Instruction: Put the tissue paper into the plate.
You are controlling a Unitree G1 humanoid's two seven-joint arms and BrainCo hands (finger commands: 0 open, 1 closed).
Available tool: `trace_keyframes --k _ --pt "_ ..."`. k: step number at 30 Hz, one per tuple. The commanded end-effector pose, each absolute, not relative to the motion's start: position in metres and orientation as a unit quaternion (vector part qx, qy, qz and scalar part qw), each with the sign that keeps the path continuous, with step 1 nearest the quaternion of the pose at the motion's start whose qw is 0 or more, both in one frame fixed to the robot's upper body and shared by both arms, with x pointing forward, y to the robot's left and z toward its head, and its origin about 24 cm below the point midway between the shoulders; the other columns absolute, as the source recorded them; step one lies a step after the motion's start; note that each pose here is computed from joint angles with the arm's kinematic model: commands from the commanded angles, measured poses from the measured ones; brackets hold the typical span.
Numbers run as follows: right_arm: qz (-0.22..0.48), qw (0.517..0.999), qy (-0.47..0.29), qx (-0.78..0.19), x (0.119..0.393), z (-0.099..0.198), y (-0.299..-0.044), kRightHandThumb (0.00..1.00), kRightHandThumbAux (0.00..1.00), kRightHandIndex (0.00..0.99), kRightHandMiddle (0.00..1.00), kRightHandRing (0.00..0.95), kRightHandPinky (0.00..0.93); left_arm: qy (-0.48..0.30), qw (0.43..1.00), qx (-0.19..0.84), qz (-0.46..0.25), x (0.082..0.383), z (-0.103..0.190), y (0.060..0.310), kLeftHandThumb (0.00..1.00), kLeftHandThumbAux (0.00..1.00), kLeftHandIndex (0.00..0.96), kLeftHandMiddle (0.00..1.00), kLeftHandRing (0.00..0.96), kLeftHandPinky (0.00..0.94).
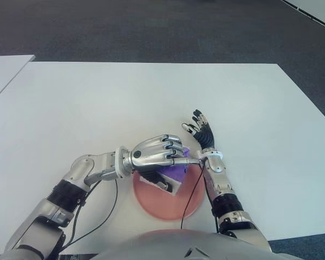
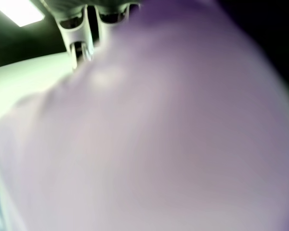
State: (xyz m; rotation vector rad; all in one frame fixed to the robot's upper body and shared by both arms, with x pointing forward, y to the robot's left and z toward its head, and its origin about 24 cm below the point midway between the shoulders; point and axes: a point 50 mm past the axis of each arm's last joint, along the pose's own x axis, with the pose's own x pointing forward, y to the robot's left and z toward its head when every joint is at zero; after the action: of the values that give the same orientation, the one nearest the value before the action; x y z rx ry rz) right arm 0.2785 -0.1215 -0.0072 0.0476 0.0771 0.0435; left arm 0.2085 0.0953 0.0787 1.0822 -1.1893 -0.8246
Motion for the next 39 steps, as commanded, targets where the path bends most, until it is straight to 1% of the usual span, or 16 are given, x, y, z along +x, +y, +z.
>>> trace_keyframes --k 1,7,13,26,33,39 --pt "0.023 0.995 0.091 0.028 0.2665 -0.0270 -0.1202 0.001 0.728 0.066 0.065 0.011 0.000 -0.510 0.620 0.475 -0.360 0.2074 0.0782 0.0958 0.064 0.468 0.002 0.001 0.001 0.001" --pt "0.033 0.996 0.084 0.017 0.2651 -0.0255 -0.1214 0.000 0.720 0.061 0.063 0.003 0.000 -0.496 0.633 0.465 -0.369 0.2077 0.0774 0.0960 0.039 0.419 0.000 0.000 0.000 0.000" --pt "0.043 0.996 0.077 0.008 0.2637 -0.0245 -0.1222 0.000 0.707 0.048 0.050 0.000 0.000 -0.491 0.633 0.472 -0.368 0.2082 0.0780 0.0961 0.023 0.397 0.000 0.000 0.000 0.000" --pt "0.039 0.995 0.082 0.045 0.2635 -0.0258 -0.1234 0.000 0.709 0.055 0.045 0.000 0.000 -0.479 0.610 0.511 -0.371 0.2088 0.0780 0.0975 0.004 0.381 0.000 0.000 0.000 0.000" --pt "0.042 0.995 0.080 0.031 0.2631 -0.0256 -0.1241 0.000 0.698 0.057 0.043 0.000 0.000 -0.479 0.615 0.512 -0.361 0.2090 0.0791 0.0978 0.010 0.393 0.000 0.000 0.000 0.000" --pt "0.051 0.995 0.082 0.025 0.2630 -0.0261 -0.1239 0.000 0.689 0.048 0.033 0.000 0.000 -0.495 0.621 0.506 -0.337 0.2108 0.0817 0.1005 0.027 0.410 0.000 0.000 0.000 0.000"
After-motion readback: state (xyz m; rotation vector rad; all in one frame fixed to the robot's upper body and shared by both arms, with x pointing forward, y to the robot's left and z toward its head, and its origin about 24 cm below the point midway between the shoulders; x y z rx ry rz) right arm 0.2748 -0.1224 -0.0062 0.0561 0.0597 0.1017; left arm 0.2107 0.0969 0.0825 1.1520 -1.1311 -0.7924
